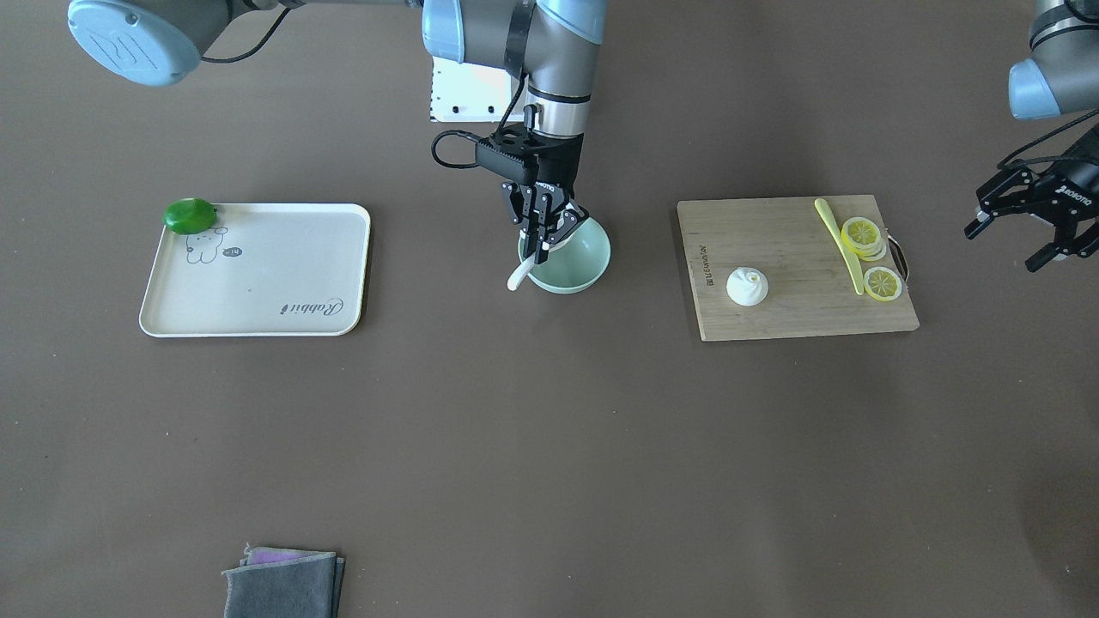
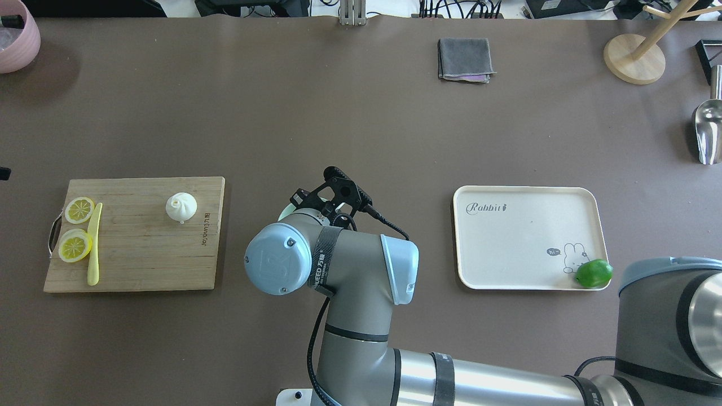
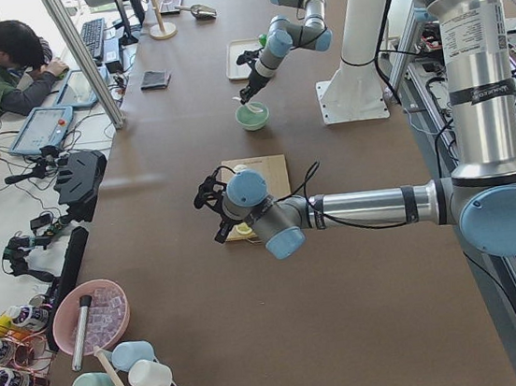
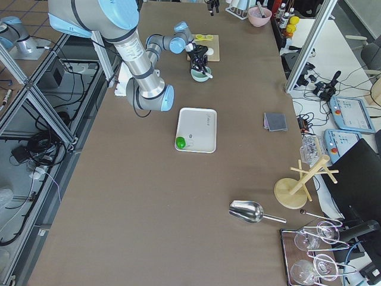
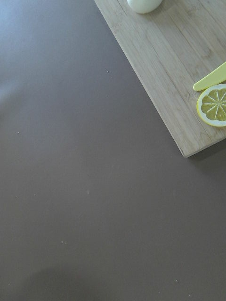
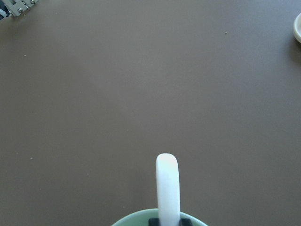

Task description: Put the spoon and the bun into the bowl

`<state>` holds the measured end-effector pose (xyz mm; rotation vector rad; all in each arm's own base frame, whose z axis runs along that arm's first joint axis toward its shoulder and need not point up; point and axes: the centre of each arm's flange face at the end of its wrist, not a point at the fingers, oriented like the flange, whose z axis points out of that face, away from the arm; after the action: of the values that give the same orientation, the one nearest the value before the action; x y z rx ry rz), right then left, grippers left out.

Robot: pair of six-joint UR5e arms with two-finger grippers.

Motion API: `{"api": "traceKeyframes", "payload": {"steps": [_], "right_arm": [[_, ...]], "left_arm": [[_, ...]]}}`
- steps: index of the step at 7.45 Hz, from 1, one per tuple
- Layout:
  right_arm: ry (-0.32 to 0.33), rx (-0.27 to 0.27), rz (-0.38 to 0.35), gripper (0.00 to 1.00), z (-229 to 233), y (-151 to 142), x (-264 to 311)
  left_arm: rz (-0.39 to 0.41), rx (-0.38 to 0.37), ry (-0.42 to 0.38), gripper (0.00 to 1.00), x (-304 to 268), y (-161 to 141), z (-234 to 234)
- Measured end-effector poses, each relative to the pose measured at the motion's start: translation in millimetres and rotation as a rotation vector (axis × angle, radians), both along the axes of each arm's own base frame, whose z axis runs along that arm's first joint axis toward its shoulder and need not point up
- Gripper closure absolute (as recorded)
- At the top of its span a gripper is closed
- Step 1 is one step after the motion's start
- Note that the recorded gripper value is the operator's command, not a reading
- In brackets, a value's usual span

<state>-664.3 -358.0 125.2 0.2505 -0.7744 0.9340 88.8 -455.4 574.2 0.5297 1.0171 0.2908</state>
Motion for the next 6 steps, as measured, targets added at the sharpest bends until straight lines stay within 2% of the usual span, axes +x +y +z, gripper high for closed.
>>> {"api": "traceKeyframes", "payload": {"steps": [1,2,4,6], "right_arm": [[0.013,0.011,0.004,1.00,-1,6,-6],[0.022,0.018,0.002,0.81,-2,12,-9],[0.040,0.027,-0.011,0.01,-3,20,-15],[0.107,0.041,-0.022,0.00,4,20,-16]], "left_arm": [[0.003,0.000,0.000,0.02,1,0,0],[0.004,0.002,0.001,0.02,2,0,-1],[0.005,0.004,0.001,0.02,3,-1,-1],[0.005,0.004,0.002,0.02,3,-1,-2]]}}
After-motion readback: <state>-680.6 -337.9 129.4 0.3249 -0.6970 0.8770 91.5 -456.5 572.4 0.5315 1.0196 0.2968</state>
